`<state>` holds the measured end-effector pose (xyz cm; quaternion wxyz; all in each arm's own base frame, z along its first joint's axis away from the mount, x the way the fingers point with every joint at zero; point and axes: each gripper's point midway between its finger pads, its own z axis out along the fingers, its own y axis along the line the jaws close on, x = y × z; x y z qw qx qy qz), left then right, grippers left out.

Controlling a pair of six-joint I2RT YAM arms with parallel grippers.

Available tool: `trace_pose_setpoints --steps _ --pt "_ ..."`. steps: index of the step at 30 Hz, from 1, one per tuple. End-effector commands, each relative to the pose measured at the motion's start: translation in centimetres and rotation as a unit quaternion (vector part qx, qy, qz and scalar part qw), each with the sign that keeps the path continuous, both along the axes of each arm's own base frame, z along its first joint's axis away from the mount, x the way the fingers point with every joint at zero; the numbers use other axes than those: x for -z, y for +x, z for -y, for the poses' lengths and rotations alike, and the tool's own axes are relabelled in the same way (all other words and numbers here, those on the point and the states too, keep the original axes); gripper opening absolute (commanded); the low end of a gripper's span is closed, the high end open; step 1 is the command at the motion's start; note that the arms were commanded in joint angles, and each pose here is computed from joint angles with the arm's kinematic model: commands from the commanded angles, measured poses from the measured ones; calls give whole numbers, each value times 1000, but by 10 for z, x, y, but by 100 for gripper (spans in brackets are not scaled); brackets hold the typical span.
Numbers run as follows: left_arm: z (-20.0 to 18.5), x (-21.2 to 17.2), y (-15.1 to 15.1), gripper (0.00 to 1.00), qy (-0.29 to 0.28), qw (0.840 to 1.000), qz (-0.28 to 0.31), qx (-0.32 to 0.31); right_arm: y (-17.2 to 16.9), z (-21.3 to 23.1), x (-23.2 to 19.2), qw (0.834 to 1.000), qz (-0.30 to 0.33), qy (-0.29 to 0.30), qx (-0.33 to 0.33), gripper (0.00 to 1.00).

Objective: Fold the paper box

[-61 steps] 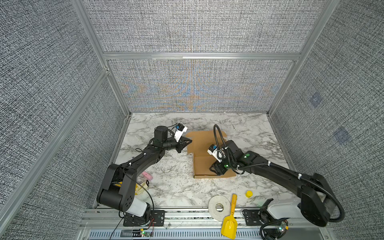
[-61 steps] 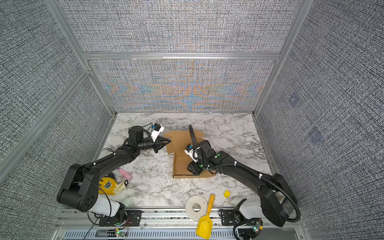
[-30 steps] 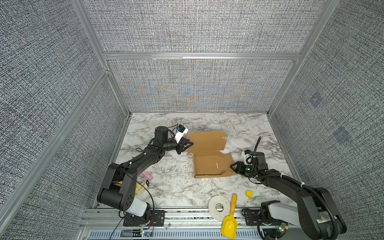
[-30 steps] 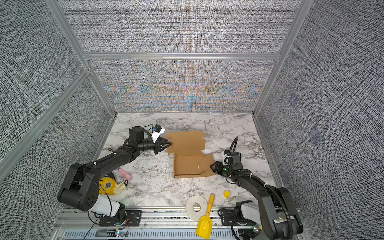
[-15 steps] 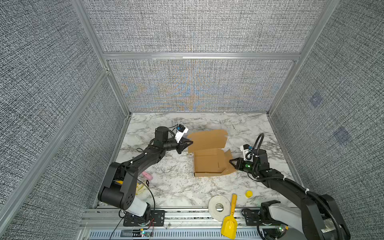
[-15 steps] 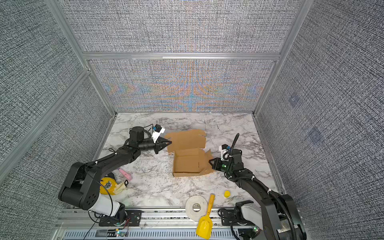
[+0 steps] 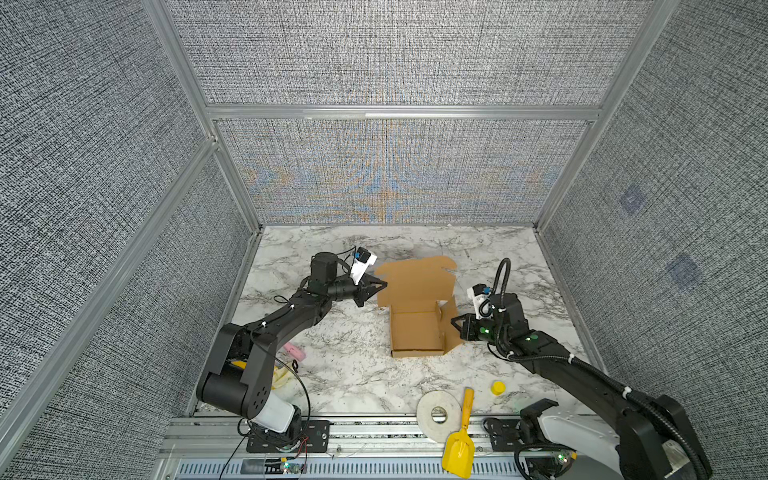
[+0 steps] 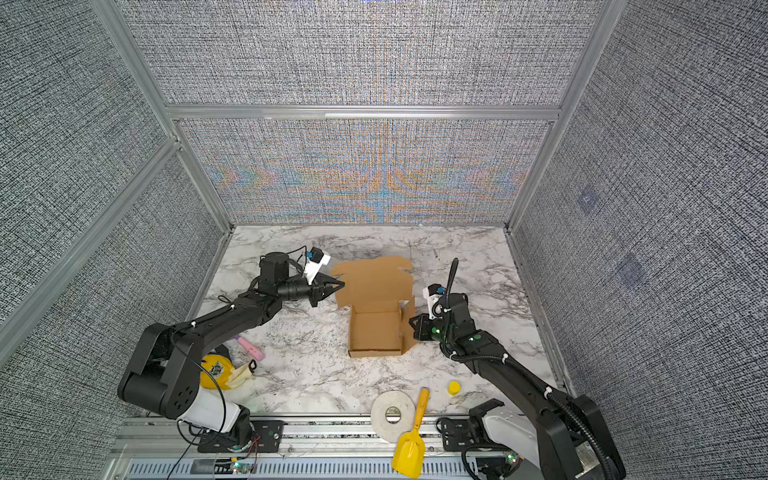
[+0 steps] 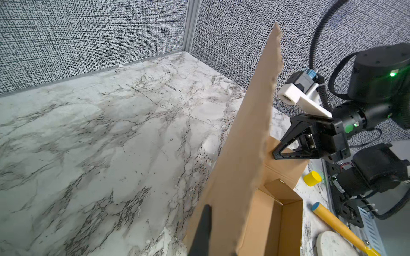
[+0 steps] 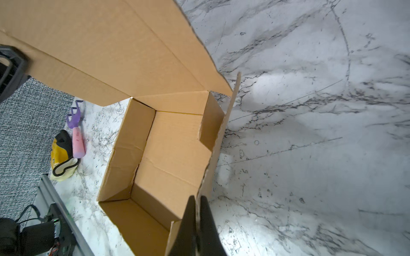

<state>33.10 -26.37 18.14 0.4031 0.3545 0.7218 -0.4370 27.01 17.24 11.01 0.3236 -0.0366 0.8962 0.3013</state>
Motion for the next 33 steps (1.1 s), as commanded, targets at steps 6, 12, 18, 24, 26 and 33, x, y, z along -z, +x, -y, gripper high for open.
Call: trace_pose_setpoints --steps 6,12,18,24,26,33 --pt "-5 2 14 0 -4 997 -45 -62 -2 10 -1 999 19 -15 46 11" --pt "-7 7 19 0 -3 994 -71 -86 -6 14 2 998 19 -18 52 11" --pt "-3 6 18 0 1 995 -66 -75 -4 12 -3 998 24 -28 46 11" --pt "2 5 14 0 9 996 -59 -63 -2 -1 -11 998 37 -55 17 11" --pt "5 2 13 0 10 997 -58 -57 -2 -8 -14 997 39 -59 7 11" --pt "5 3 16 0 9 994 -81 -78 1 -17 -7 996 32 -79 -3 11"
